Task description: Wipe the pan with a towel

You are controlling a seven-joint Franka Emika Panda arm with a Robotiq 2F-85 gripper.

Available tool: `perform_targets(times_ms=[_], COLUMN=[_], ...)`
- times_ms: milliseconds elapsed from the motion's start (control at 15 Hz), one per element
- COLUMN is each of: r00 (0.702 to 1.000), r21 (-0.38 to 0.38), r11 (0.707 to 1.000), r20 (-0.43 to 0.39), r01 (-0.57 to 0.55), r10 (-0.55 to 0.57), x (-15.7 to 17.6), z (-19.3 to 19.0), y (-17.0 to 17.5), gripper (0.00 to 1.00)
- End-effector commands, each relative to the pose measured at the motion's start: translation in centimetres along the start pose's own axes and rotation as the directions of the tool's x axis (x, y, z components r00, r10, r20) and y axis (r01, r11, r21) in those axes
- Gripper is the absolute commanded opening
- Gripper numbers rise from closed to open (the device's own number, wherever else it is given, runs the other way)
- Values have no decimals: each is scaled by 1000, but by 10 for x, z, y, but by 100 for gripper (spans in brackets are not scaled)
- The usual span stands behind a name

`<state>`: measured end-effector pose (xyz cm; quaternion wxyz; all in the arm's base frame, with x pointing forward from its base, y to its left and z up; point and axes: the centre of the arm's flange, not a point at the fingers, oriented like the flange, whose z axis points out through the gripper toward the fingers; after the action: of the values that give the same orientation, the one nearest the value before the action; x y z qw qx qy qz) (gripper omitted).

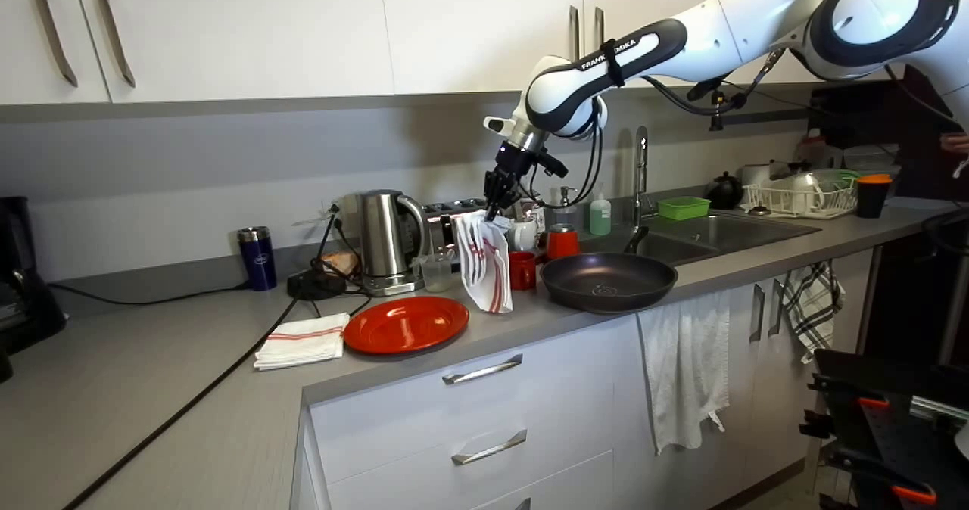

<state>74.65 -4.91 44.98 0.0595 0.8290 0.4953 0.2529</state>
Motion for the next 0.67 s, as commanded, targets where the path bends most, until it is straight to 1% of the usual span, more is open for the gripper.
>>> perform_targets(times_ms=[0, 133, 333, 467, 600], r00=[998, 996, 995, 998, 1000], r21=[19, 29, 66, 111, 147], r11=[1000, 999, 996, 993, 989], r20=[-62, -79, -83, -57, -15], r01=[23, 40, 66, 42, 12], r10=[-21, -37, -61, -36, -10], x=[10, 5, -17, -37, -54], z=[19, 34, 66, 86, 98], y=[20, 19, 17, 14, 10], gripper=[6, 6, 6, 6, 6])
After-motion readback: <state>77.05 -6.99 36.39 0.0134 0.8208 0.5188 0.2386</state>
